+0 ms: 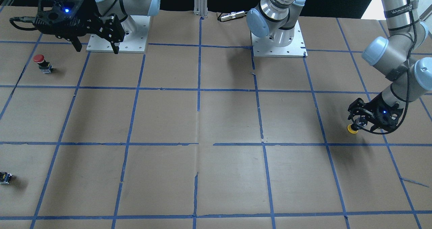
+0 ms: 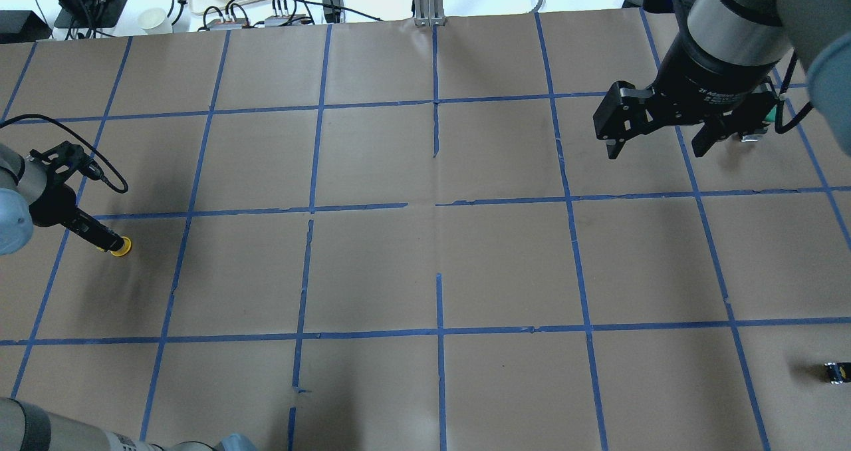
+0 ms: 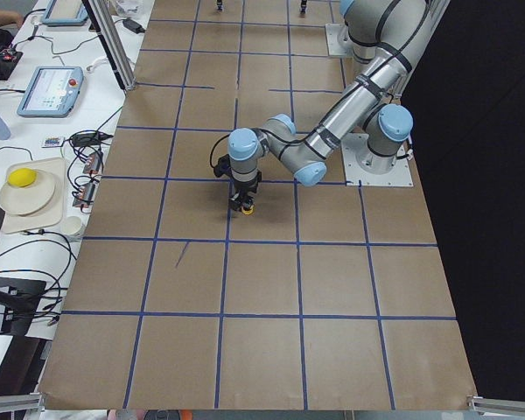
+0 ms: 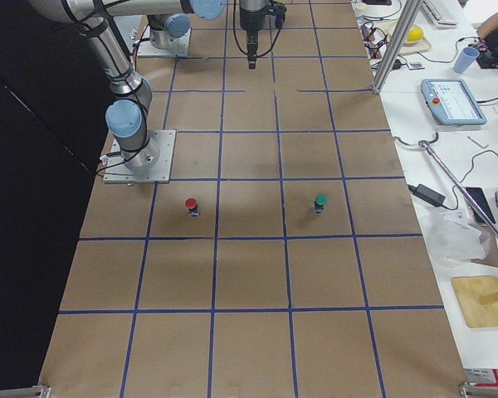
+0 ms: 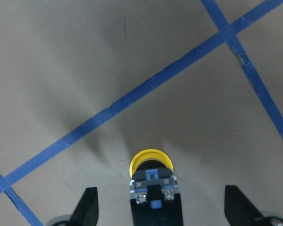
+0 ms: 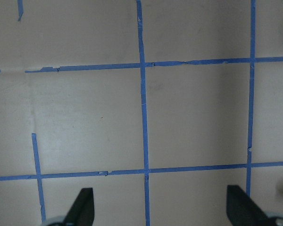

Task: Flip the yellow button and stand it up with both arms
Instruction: 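Close the left gripper on the button's body behind the yellow cap, then lift the button and swing it toward the table center with the left gripper, then hold the button out with the left gripper while the right gripper approaches the yellow cap, then move the open right gripper onto the yellow cap and close it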

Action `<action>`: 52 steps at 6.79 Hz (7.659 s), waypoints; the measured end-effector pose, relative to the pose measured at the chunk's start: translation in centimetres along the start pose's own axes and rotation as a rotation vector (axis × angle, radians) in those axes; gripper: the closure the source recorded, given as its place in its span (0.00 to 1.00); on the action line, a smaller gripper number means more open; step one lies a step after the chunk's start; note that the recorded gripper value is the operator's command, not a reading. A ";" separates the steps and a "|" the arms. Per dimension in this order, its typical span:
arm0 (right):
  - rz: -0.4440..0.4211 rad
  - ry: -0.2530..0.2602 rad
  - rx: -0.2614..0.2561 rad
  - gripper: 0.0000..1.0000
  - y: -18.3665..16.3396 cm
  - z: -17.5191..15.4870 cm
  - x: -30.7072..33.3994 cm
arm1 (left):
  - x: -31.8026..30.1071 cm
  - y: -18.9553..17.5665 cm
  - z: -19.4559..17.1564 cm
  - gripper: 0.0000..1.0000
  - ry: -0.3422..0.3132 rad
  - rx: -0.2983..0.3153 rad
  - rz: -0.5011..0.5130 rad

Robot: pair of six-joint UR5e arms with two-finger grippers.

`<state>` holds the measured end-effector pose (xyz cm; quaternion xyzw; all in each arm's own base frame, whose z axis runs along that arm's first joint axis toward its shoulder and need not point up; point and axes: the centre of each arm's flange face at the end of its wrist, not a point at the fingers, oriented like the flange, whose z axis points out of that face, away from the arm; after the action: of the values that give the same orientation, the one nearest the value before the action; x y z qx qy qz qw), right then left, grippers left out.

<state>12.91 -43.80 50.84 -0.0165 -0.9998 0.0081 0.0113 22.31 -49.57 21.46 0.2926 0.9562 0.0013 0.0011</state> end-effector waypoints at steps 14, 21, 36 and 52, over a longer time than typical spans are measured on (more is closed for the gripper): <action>0.000 -0.001 -0.002 0.00 0.1 0.0 0.0 | 22.0 -17.2 -11.1 0.97 0.429 0.361 -0.216; 0.031 -0.011 0.026 0.02 -1.4 -1.3 3.3 | 39.0 -24.6 -19.0 0.97 1.145 0.403 -0.493; 0.582 -1.358 -0.303 0.01 -1.1 4.6 5.1 | 40.6 -25.2 -23.5 0.98 1.544 0.275 -0.596; 0.470 -1.376 -0.275 0.06 -0.5 3.3 1.4 | 40.6 -25.3 -23.3 0.98 1.557 0.294 -0.574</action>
<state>11.44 -44.26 47.54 -0.2226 -0.7429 -0.1066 -0.6223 -25.54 -47.91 44.66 -0.0490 0.7115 0.0778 -0.6966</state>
